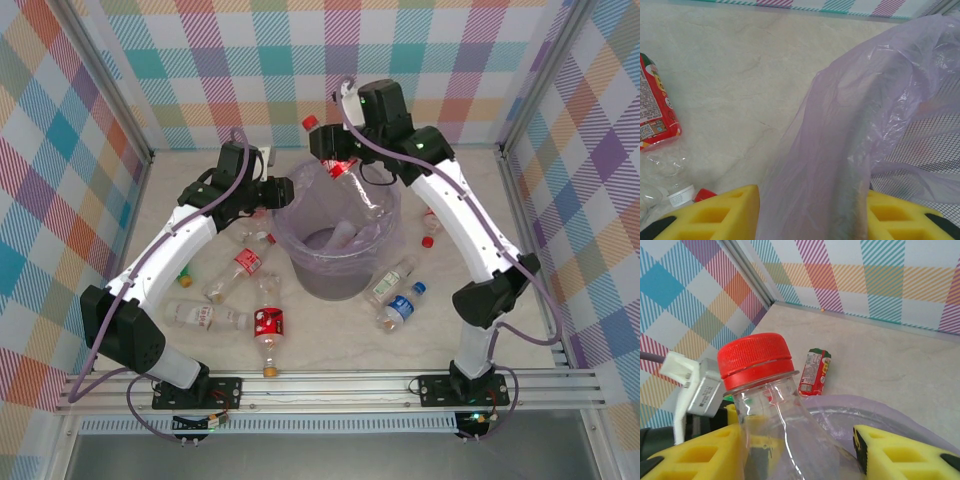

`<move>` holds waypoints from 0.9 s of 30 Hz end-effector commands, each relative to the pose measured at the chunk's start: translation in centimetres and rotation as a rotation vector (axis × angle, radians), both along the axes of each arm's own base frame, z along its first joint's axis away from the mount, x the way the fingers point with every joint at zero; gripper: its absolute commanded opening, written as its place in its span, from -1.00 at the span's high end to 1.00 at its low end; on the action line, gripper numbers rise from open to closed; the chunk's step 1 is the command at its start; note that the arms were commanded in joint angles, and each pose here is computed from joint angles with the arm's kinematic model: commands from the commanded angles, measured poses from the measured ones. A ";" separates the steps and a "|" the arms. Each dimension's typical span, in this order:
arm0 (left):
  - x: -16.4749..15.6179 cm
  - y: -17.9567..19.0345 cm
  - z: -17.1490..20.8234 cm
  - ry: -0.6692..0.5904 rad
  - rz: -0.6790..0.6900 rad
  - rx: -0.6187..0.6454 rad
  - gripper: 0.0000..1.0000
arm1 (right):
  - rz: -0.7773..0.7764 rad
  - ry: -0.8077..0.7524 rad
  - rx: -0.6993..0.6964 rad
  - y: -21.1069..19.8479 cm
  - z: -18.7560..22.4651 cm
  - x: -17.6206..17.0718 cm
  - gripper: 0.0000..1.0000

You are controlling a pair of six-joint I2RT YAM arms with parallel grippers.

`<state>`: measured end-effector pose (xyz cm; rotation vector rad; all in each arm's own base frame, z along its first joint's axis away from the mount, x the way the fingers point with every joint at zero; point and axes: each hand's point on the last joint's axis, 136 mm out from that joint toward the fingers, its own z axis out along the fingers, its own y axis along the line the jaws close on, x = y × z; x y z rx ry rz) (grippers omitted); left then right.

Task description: Put the plastic bottles in the bin

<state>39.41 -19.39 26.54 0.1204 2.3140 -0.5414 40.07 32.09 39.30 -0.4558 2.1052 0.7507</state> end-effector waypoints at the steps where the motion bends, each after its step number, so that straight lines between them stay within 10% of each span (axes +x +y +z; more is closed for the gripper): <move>1: -1.0 0.9 -2.7 0.082 0.007 0.039 0.10 | 0.045 -0.009 0.038 1.4 -0.4 0.3 0.03; 27: -0.7 1.2 -2.9 0.083 0.022 0.038 0.11 | 0.147 0.049 -0.024 1.1 -7.3 -2.4 -0.40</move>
